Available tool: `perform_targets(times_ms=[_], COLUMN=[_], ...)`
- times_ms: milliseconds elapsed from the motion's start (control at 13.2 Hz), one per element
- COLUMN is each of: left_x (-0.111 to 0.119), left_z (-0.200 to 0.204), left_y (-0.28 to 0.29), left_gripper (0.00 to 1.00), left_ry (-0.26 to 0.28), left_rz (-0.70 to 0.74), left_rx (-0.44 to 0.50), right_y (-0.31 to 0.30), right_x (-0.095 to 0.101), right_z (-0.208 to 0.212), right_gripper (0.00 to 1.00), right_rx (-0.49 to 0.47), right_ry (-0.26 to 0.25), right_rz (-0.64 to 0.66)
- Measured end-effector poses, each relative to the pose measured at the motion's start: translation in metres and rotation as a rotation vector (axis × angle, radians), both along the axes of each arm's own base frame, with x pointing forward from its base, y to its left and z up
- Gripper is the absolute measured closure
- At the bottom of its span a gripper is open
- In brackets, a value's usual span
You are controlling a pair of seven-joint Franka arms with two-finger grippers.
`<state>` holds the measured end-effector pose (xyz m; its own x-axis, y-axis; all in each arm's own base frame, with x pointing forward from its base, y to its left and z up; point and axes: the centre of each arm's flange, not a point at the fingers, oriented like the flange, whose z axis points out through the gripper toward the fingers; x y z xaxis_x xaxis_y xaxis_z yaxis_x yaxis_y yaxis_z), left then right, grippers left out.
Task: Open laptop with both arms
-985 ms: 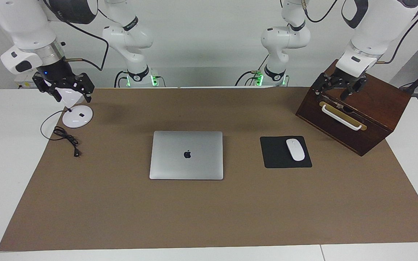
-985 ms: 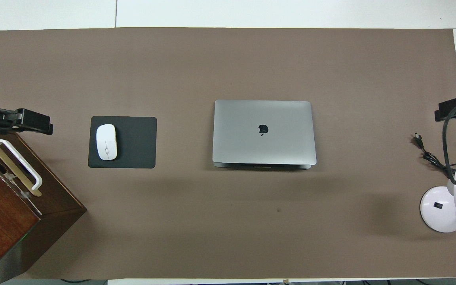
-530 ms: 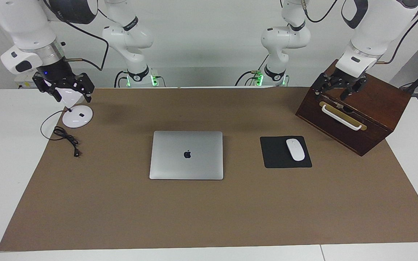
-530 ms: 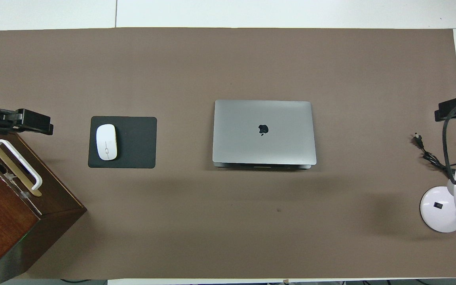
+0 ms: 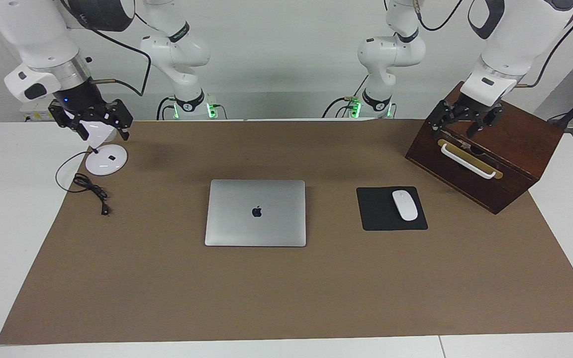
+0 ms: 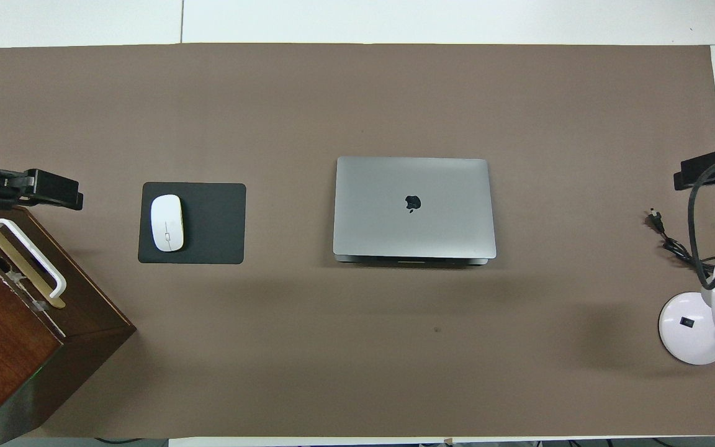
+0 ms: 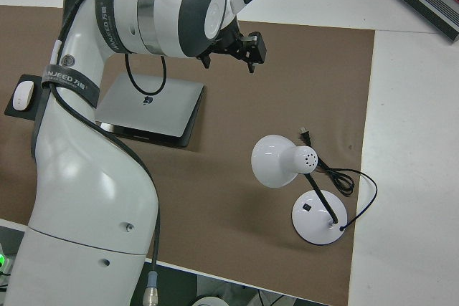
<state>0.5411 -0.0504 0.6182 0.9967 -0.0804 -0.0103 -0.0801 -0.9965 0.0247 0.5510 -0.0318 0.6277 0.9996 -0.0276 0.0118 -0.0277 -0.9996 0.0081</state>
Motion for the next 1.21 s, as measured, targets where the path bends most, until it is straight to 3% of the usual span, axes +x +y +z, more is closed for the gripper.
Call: perform_targets(times_ms=[455, 606, 985, 1136, 1212], left_x=[0.000, 0.001, 0.002, 0.002, 0.002], left_z=[0.000, 0.000, 0.001, 0.001, 0.000], left_y=[0.000, 0.000, 0.007, 0.015, 0.017], left_gripper=[0.00, 0.06, 0.71, 0.96, 0.99], left_ry=[-0.004, -0.005, -0.010, -0.010, -0.009], left_rz=[0.001, 0.002, 0.019, 0.034, 0.037], left_rx=[0.000, 0.000, -0.001, -0.001, 0.000], right_y=[-0.004, -0.004, -0.004, -0.002, -0.004], right_x=[-0.002, -0.002, 0.005, 0.010, 0.012], right_z=[-0.008, -0.007, -0.022, -0.043, -0.056], right_gripper=[0.00, 0.00, 0.00, 0.00, 0.00], right_rx=[0.001, 0.001, 0.004, 0.072, 0.111], right_ry=[0.017, 0.015, -0.019, -0.048, -0.066], right_rz=[-0.007, -0.007, -0.006, -0.023, -0.043])
